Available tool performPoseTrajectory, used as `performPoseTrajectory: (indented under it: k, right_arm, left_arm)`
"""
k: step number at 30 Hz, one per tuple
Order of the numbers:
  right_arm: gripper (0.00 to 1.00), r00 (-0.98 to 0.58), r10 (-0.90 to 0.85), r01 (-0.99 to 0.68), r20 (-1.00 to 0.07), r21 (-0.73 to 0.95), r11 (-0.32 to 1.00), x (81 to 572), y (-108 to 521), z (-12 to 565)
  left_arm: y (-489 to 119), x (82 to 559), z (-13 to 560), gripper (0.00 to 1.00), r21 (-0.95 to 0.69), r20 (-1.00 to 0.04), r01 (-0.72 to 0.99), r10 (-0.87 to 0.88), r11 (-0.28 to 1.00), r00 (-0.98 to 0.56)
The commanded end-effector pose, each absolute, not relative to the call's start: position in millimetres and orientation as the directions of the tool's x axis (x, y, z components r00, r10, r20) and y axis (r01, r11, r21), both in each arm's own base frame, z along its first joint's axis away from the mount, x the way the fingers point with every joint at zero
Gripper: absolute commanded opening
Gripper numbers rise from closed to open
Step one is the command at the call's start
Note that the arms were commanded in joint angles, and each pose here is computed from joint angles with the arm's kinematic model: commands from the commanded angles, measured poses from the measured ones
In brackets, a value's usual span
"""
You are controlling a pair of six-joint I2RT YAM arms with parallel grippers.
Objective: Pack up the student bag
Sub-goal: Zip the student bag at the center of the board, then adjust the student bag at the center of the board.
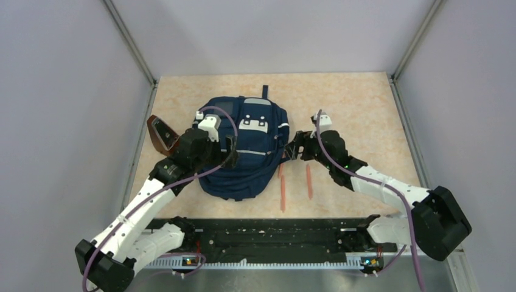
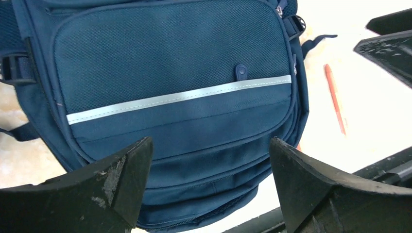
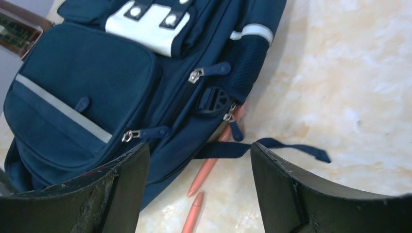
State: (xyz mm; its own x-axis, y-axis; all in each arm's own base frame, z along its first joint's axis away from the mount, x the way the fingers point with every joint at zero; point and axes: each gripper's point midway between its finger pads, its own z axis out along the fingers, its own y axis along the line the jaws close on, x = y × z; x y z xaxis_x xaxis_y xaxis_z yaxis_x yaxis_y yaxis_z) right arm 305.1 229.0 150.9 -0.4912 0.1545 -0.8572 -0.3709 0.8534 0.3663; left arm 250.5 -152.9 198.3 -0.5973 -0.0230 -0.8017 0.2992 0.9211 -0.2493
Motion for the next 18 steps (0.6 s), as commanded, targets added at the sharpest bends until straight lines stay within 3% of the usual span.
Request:
performPoseTrajectory:
  k: [1,9,13,18]
  right_arm:
    - [0.74,-0.517,0.227,-0.383,-0.825,0.460,0.801,301.8,251.3,149.1]
    - [0.72,-0.496,0.213,-0.369,-0.842,0.426,0.826,330.5,263.7,154.8]
    - [0.70,-0.478,0.194,-0.508,-0.856,0.450,0.734,323.5,289.5,163.5]
    - [0.70,-0.377,0.021,-0.721,-0.926,0.307,0.622,310.7,310.0,150.0]
  left_arm:
    - [-157.1,244.4,205.9,0.94,-0.326,-0.782,0.315,-0.067,0.891,-0.620]
    - [-131.3,252.9,209.1,0.94,-0.154,-0.783,0.294,0.065,0.943,-0.619]
    - [-125.6,259.4,204.0,0.94,-0.113,-0.788,0.284,0.088,0.952,-0.609]
    - [-133.7,260.4,191.5,0.93,-0.104,-0.790,0.351,0.137,0.931,-0.598]
